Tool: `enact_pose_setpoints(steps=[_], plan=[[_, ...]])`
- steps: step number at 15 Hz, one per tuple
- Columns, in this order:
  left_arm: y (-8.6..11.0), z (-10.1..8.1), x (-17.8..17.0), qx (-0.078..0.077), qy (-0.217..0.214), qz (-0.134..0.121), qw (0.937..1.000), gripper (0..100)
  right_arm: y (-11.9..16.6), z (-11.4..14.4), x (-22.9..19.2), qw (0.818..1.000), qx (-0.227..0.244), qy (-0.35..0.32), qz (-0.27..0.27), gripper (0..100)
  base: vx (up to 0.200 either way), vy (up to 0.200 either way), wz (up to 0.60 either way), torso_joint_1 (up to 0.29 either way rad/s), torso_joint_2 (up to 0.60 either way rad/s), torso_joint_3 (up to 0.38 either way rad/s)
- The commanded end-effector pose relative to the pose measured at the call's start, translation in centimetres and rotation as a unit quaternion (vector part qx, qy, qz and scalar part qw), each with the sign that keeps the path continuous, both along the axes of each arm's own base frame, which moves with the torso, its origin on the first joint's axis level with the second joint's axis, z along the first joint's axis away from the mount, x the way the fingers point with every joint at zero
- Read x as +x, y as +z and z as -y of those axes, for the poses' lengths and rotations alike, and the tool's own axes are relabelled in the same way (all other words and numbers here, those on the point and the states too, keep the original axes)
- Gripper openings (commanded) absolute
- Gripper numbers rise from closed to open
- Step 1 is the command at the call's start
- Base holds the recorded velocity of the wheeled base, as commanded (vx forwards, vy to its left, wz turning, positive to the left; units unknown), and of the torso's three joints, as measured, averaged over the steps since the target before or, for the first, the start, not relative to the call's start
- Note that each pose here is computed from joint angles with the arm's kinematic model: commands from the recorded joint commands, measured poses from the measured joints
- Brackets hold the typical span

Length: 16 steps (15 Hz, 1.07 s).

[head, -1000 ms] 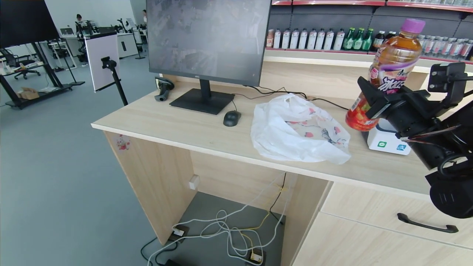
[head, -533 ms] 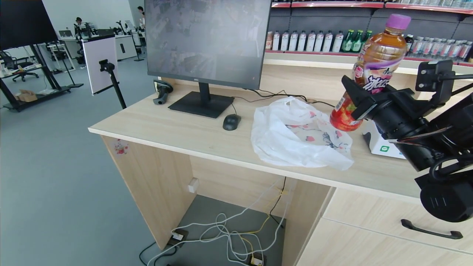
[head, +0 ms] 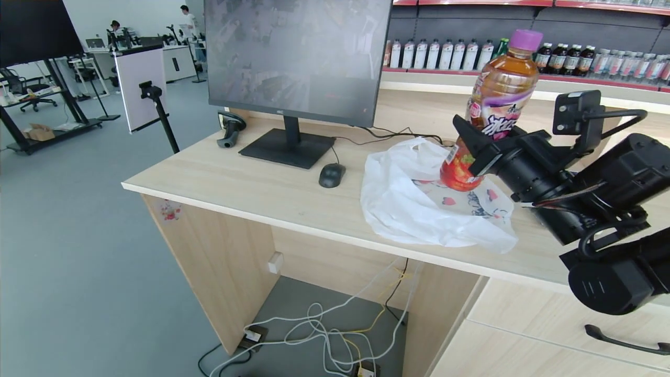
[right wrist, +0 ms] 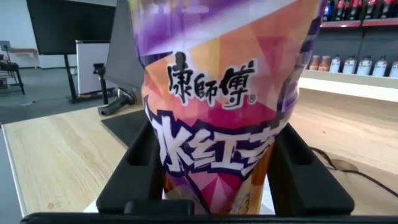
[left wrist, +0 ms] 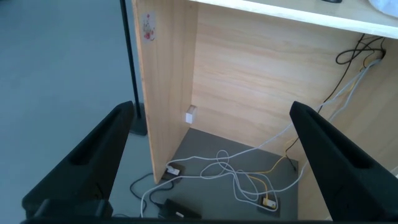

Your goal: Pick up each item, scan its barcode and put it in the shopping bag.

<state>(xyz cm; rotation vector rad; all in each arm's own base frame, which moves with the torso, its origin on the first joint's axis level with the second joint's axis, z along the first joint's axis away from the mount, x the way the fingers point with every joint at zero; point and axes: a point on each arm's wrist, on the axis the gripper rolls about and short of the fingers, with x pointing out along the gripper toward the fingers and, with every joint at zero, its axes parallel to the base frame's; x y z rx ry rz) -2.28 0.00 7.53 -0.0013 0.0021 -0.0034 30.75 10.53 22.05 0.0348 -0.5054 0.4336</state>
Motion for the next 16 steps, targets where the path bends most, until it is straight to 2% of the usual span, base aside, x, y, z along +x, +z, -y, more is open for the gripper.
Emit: enact_pose_setpoints(steps=[1,6,16], plan=[[0.0,0.0,0.0,0.0,0.0,0.0,1.0,100,-1.3,-1.2,1.2,1.0,-0.004,0.011,-0.012,0,0.0,0.0,0.0,0.0,0.0,0.0],[0.0,0.0,0.0,0.001,0.0,0.0,1.0,100,-4.1,-2.0,3.5,0.999,-0.008,0.016,-0.047,0,0.0,0.0,0.0,0.0,0.0,0.0],[0.0,0.0,0.0,0.0,0.0,0.0,1.0,100,-7.6,-3.2,5.7,0.996,-0.019,0.022,-0.083,0,0.0,0.0,0.0,0.0,0.0,0.0]])
